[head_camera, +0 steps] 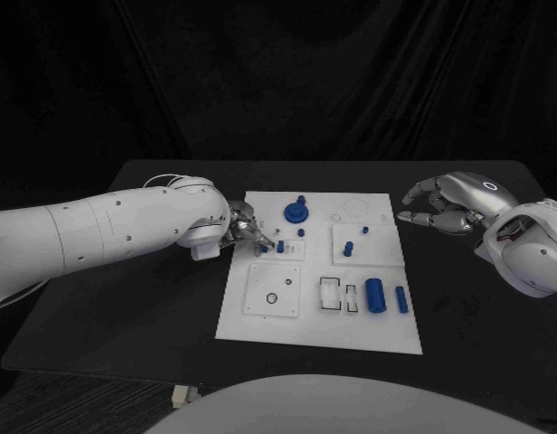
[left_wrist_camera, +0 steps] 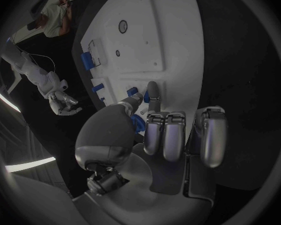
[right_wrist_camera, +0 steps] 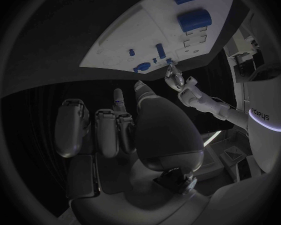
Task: Assemble the parts on the task board
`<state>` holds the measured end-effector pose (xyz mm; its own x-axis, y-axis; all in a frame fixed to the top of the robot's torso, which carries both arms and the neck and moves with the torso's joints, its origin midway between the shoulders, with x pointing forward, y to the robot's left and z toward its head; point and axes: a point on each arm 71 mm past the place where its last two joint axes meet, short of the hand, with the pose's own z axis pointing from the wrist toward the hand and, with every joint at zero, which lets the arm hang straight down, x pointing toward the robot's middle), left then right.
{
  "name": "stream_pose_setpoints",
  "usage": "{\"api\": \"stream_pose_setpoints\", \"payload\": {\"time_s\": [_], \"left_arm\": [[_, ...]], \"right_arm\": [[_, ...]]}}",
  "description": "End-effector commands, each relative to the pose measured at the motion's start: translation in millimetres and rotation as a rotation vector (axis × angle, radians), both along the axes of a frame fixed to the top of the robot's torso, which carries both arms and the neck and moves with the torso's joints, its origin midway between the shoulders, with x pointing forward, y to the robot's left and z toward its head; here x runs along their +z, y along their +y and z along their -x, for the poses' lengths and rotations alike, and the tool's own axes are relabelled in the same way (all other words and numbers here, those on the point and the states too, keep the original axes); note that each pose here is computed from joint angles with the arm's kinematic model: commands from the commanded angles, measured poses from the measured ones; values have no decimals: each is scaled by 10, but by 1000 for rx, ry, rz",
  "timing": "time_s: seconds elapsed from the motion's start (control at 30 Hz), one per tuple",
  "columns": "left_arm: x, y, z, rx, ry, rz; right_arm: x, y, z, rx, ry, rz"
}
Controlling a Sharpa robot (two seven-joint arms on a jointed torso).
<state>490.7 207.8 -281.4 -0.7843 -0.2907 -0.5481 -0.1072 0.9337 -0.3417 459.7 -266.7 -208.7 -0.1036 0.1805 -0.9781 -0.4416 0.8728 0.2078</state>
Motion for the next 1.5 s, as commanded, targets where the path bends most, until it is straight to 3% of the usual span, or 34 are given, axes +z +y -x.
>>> {"api": "stream_pose_setpoints", "payload": {"time_s": [0.03,0.53,0.73,0.9,1.1,1.2,1.3,1.4,1.5], "left_arm": [[-29,-5,20,-13,20,-8],[-28,11,13,0,13,-11],[13,44,2,24,-48,33],[166,69,-39,36,-209,160],[527,89,-184,-8,-525,353],[695,87,-233,-98,-685,444],[756,61,-245,-198,-761,454],[773,0,-238,-333,-825,424],[710,-73,-219,-457,-839,348]], "right_arm": [[-10,-7,1,-13,5,3],[-11,-11,4,-14,7,4],[-5,-20,11,-15,2,1],[13,-43,26,-15,-12,-7],[64,-86,55,-18,-39,-22],[101,-102,64,-19,-55,-29],[114,-101,70,-17,-59,-32],[119,-90,73,-14,-60,-34],[117,-74,69,-9,-60,-34]]}}
